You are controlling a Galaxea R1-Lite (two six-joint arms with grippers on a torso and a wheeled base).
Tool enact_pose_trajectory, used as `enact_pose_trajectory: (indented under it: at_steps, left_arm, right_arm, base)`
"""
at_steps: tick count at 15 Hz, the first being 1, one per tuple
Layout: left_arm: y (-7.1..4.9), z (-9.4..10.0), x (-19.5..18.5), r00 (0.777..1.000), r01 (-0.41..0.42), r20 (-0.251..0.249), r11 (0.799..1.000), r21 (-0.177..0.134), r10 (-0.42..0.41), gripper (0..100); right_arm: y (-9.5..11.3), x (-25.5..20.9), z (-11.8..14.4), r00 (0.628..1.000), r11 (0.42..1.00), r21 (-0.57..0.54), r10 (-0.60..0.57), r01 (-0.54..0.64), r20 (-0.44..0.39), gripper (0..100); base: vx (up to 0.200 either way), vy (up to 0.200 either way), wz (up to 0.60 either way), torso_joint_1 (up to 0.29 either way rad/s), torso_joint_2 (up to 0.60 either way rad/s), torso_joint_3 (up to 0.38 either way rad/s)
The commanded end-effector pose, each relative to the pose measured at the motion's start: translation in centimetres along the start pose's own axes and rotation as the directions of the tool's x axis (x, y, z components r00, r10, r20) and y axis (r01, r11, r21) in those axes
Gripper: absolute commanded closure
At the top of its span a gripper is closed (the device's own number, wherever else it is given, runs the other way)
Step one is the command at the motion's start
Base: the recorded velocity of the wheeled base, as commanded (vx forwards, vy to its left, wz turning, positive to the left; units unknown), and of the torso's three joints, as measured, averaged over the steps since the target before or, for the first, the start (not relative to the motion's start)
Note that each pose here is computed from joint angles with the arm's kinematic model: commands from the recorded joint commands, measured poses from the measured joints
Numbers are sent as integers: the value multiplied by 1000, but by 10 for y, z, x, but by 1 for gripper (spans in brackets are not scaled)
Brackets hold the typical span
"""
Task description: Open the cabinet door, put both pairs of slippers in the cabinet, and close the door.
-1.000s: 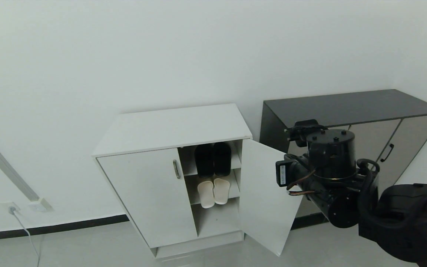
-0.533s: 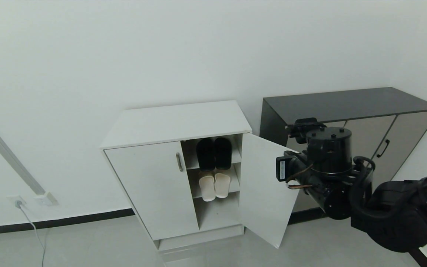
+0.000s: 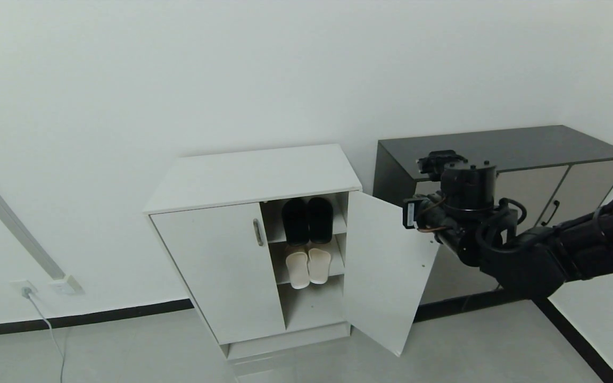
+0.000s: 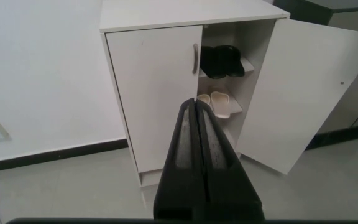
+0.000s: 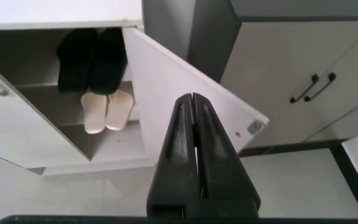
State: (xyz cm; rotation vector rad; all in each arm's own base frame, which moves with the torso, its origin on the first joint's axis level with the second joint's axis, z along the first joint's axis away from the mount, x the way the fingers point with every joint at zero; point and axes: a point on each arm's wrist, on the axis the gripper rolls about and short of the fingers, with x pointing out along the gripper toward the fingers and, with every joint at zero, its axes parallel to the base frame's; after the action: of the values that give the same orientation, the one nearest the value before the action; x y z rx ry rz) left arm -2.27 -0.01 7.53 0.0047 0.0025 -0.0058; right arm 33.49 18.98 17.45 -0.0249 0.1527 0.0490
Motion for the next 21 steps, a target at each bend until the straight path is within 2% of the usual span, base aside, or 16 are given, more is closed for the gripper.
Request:
enact_pose_trajectory:
  at_steps: [1,3,8,12,17,21]
  left_arm:
    - [0,0,0,1000,-1,-1,1000,0,1,100]
    - [0,0,0,1000,-1,-1,1000,0,1,100]
    - [0,0,0,1000,-3,-1,1000,-6,3,100]
    - [0,0,0,1000,-3,-1,1000,-6,3,100]
    - [0,0,0,1000,-3,-1,1000,-6,3,100]
    - [0,0,0,1000,-3,-1,1000,-6,3,100]
  right_arm:
    - [-11,23,-1,1000,1000,6,-11,11,-13,100]
    - [-21,39,-2,999,1000,15,1,-1,-34,100]
    - [-47,80,-25,996,999,22,-36,38,-76,100]
    - [-54,99,-45,992,998,31,-55,59,-112,100]
    - [-65,120,-51,992,996,44,-73,78,-102,100]
    - [-65,125,-60,990,996,39,-77,82,-117,100]
  base:
    - [0,0,0,0,0,0]
    - [0,0,0,0,0,0]
    - [0,0,0,0,0,0]
    - [0,0,0,0,0,0]
    - [0,0,0,0,0,0]
    - [0,0,0,0,0,0]
